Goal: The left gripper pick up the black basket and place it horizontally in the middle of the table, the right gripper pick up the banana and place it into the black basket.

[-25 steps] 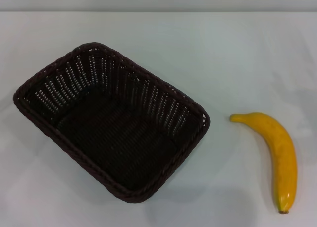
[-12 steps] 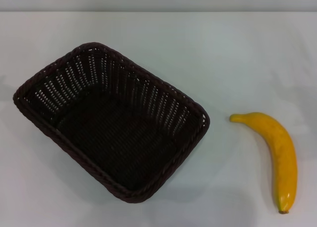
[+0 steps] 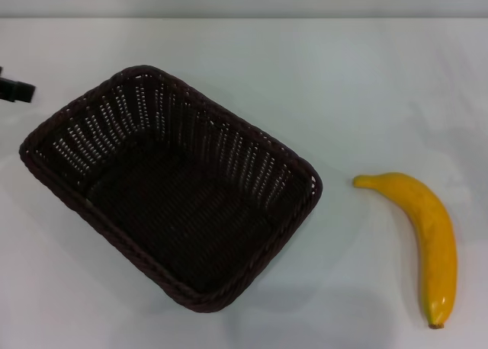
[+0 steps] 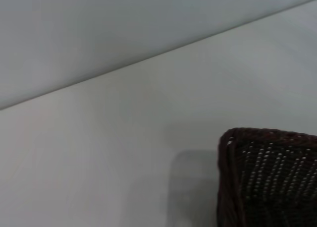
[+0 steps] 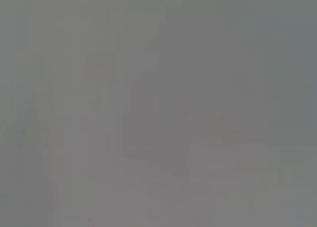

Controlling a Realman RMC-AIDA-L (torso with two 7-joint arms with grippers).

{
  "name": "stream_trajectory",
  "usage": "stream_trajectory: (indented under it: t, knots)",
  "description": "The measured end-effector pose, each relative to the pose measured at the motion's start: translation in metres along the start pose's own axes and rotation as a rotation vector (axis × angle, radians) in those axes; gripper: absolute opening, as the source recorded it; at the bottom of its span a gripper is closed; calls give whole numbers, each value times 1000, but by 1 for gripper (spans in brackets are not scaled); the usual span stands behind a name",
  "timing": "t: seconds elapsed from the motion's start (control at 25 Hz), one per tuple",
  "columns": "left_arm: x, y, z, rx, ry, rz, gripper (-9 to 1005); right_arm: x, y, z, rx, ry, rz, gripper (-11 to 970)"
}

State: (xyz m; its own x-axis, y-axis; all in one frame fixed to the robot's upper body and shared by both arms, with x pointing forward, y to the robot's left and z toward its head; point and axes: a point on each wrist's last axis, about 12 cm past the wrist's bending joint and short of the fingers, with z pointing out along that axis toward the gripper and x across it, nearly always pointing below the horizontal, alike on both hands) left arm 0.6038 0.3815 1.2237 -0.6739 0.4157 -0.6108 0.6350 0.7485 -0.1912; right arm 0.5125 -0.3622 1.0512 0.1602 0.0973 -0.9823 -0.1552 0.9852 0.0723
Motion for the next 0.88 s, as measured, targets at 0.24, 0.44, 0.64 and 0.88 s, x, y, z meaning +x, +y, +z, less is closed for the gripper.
stream_trajectory:
  t: [0.24,0.44,0.64,0.88]
  knots:
    - [-4,-6,22,57,-7,12,804,0,2,2,-4,-3,4,845]
    - [-1,-9,39,55,18,-6,799,-1,3,4,-9,-7,5,843]
    - [5,-11,59,56,61,-29,795,-1,4,6,-11,-9,6,843]
    - [11,-11,72,30,62,-31,790,-1,4,6,-11,-7,7,843]
